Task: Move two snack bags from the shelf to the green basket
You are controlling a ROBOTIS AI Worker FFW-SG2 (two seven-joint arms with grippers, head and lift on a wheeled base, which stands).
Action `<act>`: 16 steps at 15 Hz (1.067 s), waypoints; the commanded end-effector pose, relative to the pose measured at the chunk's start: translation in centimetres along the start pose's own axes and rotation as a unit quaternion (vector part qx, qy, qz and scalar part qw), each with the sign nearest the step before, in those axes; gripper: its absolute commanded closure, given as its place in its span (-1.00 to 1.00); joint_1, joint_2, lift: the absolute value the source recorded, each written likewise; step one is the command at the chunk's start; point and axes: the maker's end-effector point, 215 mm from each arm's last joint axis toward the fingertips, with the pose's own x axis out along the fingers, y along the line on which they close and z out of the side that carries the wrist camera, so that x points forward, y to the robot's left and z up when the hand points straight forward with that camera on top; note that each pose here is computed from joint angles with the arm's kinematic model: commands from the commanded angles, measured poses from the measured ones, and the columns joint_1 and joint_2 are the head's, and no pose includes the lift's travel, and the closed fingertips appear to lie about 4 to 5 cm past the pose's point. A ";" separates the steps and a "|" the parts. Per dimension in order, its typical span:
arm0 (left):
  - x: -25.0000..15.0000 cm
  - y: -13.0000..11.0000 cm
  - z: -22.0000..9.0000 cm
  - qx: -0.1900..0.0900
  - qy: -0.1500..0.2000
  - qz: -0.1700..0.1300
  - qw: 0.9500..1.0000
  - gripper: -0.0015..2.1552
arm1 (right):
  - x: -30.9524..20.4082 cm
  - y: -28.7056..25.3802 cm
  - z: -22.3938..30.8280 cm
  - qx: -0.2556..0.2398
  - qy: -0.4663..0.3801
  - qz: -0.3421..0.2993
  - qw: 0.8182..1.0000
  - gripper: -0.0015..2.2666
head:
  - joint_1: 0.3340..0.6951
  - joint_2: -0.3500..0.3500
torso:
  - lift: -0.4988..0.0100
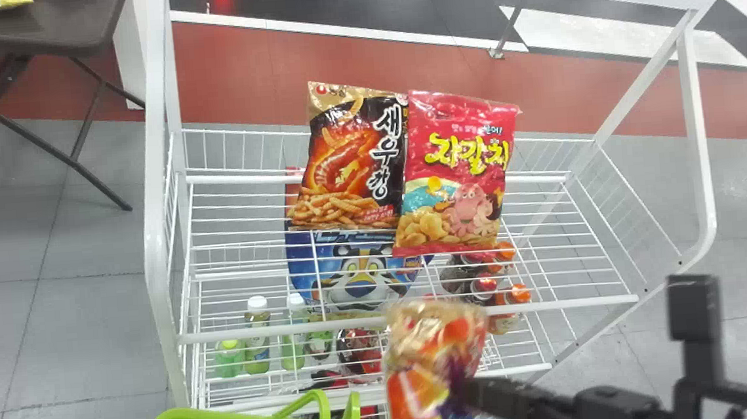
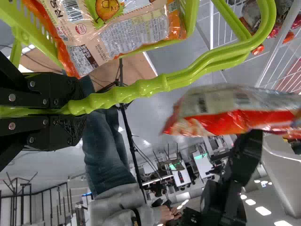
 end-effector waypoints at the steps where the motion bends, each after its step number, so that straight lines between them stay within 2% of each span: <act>1: -0.2 0.3 0.8 0.010 -0.006 0.009 1.000 0.91 | 2.0 0.5 -4.0 0.009 0.053 0.001 0.999 0.99 | 1.00 -1.00 | 0.90; 3: -0.3 0.5 1.4 0.020 -0.010 0.016 1.000 0.91 | 2.8 0.6 -6.7 0.017 0.088 0.004 0.996 0.99 | 1.00 -1.00 | 0.90; 7: -0.2 0.5 1.5 0.020 -0.010 0.015 1.000 0.91 | 5.5 2.4 -12.2 0.014 0.161 0.028 0.986 0.99 | 1.00 -1.00 | 0.90; 11: -0.1 0.2 1.2 0.018 -0.008 0.011 1.000 0.91 | 7.9 4.0 -15.2 0.027 0.200 0.055 0.978 0.99 | 1.00 -1.00 | 0.90; 16: -0.1 0.1 1.2 0.018 -0.008 0.009 1.000 0.91 | 9.2 4.9 -21.6 0.102 0.268 0.103 0.953 0.98 | 1.00 -1.00 | 0.90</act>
